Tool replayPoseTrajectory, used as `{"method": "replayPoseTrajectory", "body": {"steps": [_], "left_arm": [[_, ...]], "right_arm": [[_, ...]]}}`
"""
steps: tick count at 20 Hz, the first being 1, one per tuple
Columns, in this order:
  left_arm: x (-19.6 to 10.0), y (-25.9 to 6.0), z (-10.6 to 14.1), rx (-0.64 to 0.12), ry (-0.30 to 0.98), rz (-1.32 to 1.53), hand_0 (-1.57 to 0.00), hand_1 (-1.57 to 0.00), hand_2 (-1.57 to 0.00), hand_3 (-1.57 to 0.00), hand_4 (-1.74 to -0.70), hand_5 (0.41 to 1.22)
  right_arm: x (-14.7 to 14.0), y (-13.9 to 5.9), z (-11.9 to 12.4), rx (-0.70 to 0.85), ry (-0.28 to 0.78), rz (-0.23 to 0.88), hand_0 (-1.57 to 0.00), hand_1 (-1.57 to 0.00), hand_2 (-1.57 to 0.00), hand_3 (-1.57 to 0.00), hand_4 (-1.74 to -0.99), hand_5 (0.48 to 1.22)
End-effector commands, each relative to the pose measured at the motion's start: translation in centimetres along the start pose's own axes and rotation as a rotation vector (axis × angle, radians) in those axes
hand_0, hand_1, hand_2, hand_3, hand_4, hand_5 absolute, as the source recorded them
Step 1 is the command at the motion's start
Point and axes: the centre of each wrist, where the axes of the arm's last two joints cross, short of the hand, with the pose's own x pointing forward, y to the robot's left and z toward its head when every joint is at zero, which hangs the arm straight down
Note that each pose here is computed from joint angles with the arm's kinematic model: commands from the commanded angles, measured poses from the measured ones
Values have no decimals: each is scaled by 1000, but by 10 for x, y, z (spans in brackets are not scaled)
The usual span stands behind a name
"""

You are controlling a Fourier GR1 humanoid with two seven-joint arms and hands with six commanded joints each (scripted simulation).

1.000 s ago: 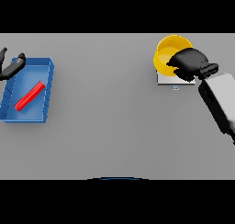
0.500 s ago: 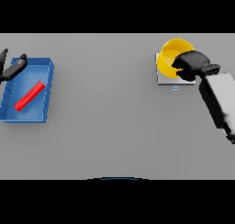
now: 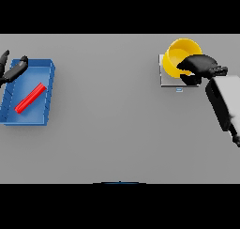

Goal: Pick up the red beaker and tilt it to pour out 1 green nut into yellow bowl. Pick up the yellow bowl and place it on the metallic measuring scale.

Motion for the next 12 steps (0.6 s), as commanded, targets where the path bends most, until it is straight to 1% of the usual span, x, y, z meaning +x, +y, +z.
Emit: {"method": "replayPoseTrajectory", "body": {"steps": [1, 3, 4, 5, 6, 7, 9, 10, 12], "left_arm": [[0, 0, 1, -5, -3, -6, 1, 1, 1, 1, -729, 723], [2, 3, -1, 2, 3, -1, 1, 1, 1, 1, -725, 712], [0, 0, 0, 3, 0, -1, 1, 1, 1, 1, -724, 708], [-1, 0, 1, 9, -3, 1, 1, 1, 1, 1, -723, 705], [1, -1, 2, 6, 9, 1, 1, 1, 1, 1, -722, 703], [0, -1, 1, 4, 12, 2, 1, 1, 1, 1, -722, 700], [0, 0, 1, -1, 0, 7, 1, 1, 1, 1, -722, 697], [4, 0, 1, 2, -3, 1, 1, 1, 1, 1, -719, 696], [1, 1, 1, 6, 4, -3, 1, 1, 1, 1, -720, 693]], "right_arm": [[-1, -2, 1, 7, 8, 5, -461, -703, -799, -669, -1563, 971], [1, 0, -1, 15, 1, 18, -295, -475, -601, -565, -1517, 902], [2, -3, -1, 19, -2, 34, -236, -380, -519, -525, -1501, 877], [1, -2, -1, 24, -19, 47, -188, -304, -446, -490, -1485, 859], [2, -2, -3, 18, -8, 51, -150, -243, -375, -449, -1469, 842], [3, -5, -3, 25, -3, 52, -120, -194, -311, -411, -1456, 827], [-1, 0, -1, 48, 7, 44, -77, -124, -202, -352, -1431, 799], [-1, 0, 0, 47, 8, 41, -61, -99, -161, -323, -1422, 785], [-3, 0, 2, 55, 21, 33, -39, -63, -103, -272, -1410, 759]]}}
